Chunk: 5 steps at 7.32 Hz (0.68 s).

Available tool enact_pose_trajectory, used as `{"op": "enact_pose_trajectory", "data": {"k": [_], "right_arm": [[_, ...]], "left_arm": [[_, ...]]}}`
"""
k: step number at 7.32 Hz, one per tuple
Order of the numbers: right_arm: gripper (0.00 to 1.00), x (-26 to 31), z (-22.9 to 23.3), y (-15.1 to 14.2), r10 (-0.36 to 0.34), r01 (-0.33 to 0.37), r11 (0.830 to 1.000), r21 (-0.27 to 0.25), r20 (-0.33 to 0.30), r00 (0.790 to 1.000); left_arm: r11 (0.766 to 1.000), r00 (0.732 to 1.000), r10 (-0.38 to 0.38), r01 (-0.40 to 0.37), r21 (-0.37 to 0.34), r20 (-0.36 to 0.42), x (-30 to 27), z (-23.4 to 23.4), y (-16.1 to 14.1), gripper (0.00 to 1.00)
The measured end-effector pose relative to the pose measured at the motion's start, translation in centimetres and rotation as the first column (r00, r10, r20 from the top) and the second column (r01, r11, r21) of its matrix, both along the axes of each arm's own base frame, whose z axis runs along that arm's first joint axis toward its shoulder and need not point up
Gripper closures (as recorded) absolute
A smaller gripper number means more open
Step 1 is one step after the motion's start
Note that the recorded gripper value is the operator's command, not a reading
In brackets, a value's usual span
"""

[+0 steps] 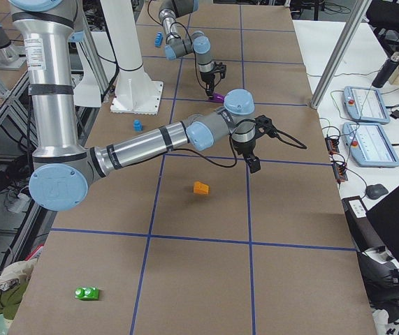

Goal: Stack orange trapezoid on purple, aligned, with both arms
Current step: 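Carry the purple block with the left gripper to the table center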

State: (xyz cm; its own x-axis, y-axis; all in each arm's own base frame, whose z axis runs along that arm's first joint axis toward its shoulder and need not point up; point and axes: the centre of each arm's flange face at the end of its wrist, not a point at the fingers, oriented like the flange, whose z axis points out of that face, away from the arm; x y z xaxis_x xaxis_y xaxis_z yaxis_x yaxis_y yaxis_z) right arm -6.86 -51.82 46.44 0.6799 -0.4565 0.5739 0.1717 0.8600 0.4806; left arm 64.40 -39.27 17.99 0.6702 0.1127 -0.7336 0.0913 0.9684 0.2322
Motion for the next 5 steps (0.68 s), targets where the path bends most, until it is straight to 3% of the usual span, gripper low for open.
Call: {"op": "enact_pose_trajectory", "data": {"k": [2,3,4,5], "right_arm": [[0.0,0.01,0.04,0.01,0.0,0.0,1.0,-0.001,0.0,1.0],[0.0,0.01,0.05,0.01,0.0,0.0,1.0,-0.001,-0.001,1.0],[0.0,0.01,0.07,0.0,0.001,-0.001,1.0,-0.001,-0.002,1.0],[0.0,0.01,0.1,0.0,0.001,-0.001,1.0,-0.001,-0.002,1.0]], "left_arm": [[1.0,1.0,0.003,-0.003,-0.001,0.0,0.09,0.02,0.15,0.56],[1.0,1.0,0.004,-0.004,-0.001,0.001,0.1,0.05,0.17,0.42],[1.0,1.0,0.004,-0.004,-0.002,0.001,0.13,0.07,0.22,0.17],[1.0,1.0,0.005,-0.005,-0.002,0.001,0.15,0.07,0.25,0.0]]}}
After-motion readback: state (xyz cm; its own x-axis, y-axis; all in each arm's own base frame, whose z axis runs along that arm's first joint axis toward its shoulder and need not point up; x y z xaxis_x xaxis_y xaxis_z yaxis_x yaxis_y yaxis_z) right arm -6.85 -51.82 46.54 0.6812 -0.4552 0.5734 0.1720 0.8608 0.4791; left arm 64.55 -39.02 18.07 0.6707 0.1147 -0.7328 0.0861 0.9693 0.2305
